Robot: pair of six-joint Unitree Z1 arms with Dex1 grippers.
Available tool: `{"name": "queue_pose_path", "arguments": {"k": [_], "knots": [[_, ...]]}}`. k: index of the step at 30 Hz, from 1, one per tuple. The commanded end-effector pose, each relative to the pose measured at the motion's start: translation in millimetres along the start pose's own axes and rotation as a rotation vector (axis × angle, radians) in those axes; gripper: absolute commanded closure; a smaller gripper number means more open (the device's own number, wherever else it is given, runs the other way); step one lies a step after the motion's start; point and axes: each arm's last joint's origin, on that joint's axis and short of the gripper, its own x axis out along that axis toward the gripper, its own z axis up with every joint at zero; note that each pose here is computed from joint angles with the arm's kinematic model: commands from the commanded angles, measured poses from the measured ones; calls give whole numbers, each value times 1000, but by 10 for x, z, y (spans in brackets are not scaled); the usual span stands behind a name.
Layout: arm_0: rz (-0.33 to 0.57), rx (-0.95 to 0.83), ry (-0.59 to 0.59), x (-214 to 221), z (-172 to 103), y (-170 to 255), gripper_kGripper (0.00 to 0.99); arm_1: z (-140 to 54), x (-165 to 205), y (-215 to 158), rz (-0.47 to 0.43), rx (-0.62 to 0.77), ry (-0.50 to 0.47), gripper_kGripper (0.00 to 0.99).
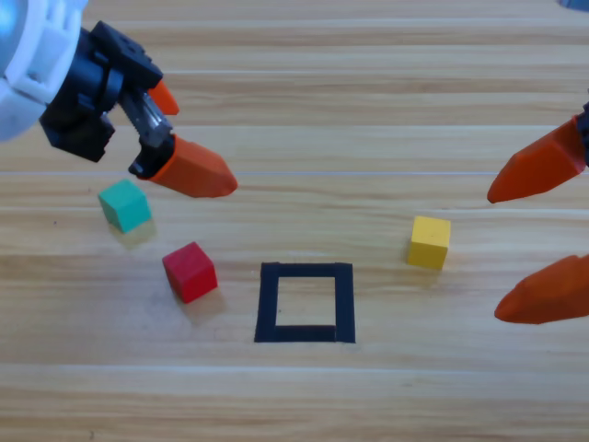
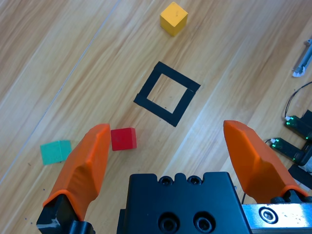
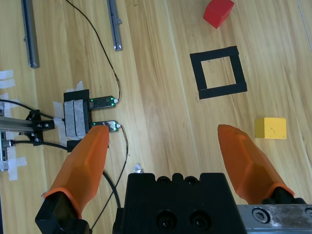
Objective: Stack the blocks in the rectangular block: red at the bottom, yellow in the middle, green on top
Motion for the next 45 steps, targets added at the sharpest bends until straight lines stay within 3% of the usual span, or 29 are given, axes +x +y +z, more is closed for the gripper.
{"name": "queue_pose_path", "arguments": {"k": [1,7,10,13,17,20,24,30,33,36,41,45], "knots": [[-5,8,57,133,-51,-52,0,-54,-123,130,-7,-25,-37,8],[-3,2,58,138,-57,-52,0,-51,-41,61,-63,17,1,7],[15,-26,60,136,-49,-43,0,-41,121,-64,-149,66,76,7],[100,-147,57,84,68,8,0,-8,453,-297,-279,157,205,4],[247,-370,59,127,230,161,24,94,871,-560,-361,249,341,2],[288,-497,100,230,302,322,22,101,1109,-705,-431,248,411,1],[304,-529,202,438,238,396,0,116,1314,-884,-507,233,470,1],[362,-622,360,868,124,423,2,-36,1531,-1135,-442,80,592,4],[400,-680,476,1160,106,436,0,-175,1569,-1414,-321,71,589,4],[429,-769,521,1343,43,428,0,-241,1566,-1615,-272,54,581,4],[411,-823,509,1428,65,319,0,-294,1618,-1737,-221,5,581,4],[330,-740,534,1505,-26,284,0,-362,1754,-1779,-191,-20,612,4]]}}
